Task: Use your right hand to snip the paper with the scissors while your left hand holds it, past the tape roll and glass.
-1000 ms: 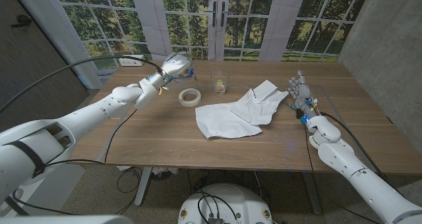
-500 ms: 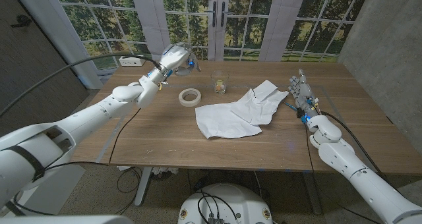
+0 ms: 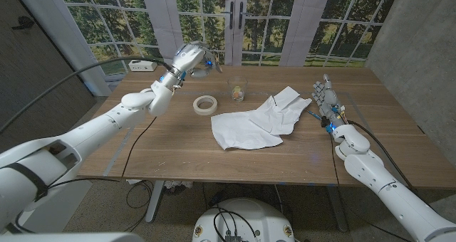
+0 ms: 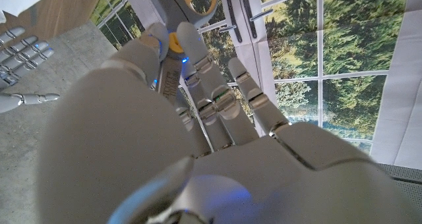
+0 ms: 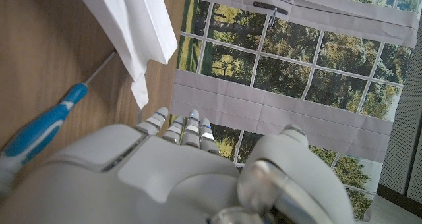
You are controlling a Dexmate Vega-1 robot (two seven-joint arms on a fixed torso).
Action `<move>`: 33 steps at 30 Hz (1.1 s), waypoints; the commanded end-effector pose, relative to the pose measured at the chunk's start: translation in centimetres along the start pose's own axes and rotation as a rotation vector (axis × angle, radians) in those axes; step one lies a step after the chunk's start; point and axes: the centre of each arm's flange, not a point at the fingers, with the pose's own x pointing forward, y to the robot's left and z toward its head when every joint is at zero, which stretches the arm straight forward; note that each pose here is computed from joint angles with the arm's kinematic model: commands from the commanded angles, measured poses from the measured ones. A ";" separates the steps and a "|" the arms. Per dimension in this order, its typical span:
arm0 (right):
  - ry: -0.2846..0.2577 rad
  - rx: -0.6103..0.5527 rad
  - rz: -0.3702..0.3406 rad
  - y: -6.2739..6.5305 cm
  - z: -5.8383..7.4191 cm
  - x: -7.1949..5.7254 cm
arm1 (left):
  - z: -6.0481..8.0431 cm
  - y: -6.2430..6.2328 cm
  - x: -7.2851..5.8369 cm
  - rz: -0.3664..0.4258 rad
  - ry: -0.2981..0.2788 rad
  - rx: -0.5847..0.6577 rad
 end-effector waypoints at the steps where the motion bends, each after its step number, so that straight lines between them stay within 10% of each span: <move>1: -0.012 0.016 0.005 -0.1 -0.1 -0.1 | 0.8 1.4 0.6 0.044 0.028 -0.137; 13: -0.022 0.028 0.011 -0.2 -0.3 -0.1 | 2.2 2.8 0.2 0.150 0.094 -0.260; 33: -0.021 0.018 0.034 0.0 0.1 0.6 | 3.6 1.1 -2.2 0.241 0.218 -0.395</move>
